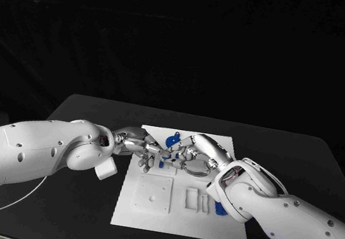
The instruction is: Assemble the parts on the task board
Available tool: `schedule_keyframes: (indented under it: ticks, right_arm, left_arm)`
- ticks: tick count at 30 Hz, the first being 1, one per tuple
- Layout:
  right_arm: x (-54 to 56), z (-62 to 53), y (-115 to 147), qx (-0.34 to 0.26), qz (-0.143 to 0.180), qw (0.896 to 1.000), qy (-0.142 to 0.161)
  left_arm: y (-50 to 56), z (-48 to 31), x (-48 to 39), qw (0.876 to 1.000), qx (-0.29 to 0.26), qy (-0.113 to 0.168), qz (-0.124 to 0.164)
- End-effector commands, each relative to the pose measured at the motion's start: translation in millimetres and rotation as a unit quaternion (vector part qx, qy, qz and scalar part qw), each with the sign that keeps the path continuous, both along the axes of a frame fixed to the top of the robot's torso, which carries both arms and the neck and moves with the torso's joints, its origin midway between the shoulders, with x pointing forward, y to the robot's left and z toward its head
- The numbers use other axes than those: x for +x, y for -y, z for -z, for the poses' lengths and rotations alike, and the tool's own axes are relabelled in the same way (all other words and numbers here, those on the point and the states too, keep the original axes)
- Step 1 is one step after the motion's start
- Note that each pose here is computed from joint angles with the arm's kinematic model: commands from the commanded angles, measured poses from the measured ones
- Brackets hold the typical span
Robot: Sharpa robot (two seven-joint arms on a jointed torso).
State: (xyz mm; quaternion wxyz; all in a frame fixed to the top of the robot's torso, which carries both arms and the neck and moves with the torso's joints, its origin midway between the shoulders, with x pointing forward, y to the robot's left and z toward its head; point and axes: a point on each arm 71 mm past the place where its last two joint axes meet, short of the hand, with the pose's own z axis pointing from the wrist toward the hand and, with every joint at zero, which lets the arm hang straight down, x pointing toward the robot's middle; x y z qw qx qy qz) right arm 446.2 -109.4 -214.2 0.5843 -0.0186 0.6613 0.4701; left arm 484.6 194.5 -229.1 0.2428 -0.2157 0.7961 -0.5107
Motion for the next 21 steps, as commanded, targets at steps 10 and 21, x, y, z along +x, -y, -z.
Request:
schedule_keyframes:
  ticks: [10, 21]
  right_arm:
    - [-0.7, 0.8, -0.2, -0.007, -0.005, 1.0, 0.001]
    - [-0.2, 1.5, 0.6, -0.009, -0.003, 1.0, -0.001]
  left_arm:
    - [2.7, -1.7, -1.2, 1.0, -0.014, -0.008, 0.013]
    - [2.6, -2.4, -0.6, 1.0, -0.022, -0.011, 0.006]
